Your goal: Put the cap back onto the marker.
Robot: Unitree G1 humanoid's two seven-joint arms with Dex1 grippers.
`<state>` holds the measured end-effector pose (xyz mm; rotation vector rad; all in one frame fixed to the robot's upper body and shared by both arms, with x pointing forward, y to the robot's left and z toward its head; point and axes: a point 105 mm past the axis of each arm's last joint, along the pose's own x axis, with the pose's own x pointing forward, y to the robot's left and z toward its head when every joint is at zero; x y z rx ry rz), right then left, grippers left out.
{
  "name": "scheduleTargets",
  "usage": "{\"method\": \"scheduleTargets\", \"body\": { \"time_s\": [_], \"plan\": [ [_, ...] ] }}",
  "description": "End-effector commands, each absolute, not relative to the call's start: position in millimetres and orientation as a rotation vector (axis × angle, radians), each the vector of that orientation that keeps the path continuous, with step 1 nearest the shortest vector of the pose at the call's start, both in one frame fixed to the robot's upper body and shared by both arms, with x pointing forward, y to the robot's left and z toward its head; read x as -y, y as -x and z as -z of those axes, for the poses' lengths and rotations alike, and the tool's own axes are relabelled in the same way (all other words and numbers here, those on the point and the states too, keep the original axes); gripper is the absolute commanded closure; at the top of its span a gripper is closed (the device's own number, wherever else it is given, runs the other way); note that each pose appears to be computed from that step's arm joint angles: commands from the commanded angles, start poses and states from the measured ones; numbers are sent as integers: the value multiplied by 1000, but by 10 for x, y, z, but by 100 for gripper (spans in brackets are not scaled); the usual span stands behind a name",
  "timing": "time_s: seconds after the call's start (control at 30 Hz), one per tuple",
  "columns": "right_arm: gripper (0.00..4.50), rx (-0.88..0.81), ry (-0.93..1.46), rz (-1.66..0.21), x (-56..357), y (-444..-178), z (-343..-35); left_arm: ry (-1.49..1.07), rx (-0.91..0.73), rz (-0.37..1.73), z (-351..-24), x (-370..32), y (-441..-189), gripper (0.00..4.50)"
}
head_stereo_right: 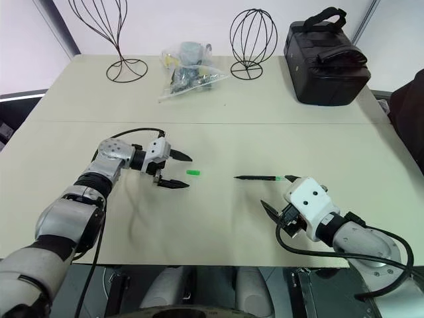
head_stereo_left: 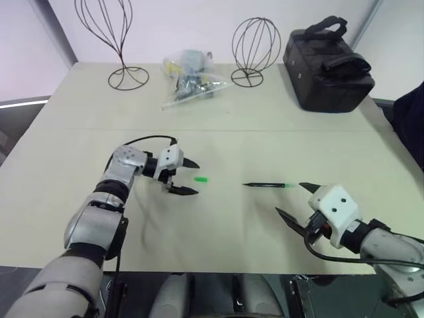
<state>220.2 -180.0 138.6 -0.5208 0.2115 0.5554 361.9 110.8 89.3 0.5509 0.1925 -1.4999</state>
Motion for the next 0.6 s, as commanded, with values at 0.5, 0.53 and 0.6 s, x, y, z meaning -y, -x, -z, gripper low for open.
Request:
{"method": "scheduleTargets", "body": {
  "time_s": [0.5, 0.53, 0.6],
  "plan": [
    [18, -173, 565, -525, 1819, -2159, -1523, -554, -176, 1508, -879, -944, -3639, 0],
    [18, -173, 566, -525, 1820, -2159, -1526, -555, -177, 1508, -875, -937, -3639, 0],
    [18, -172, 569, -522, 1827, -2160, -1533, -555, -180, 1509, -865, -932, -3637, 0]
  ]
}}
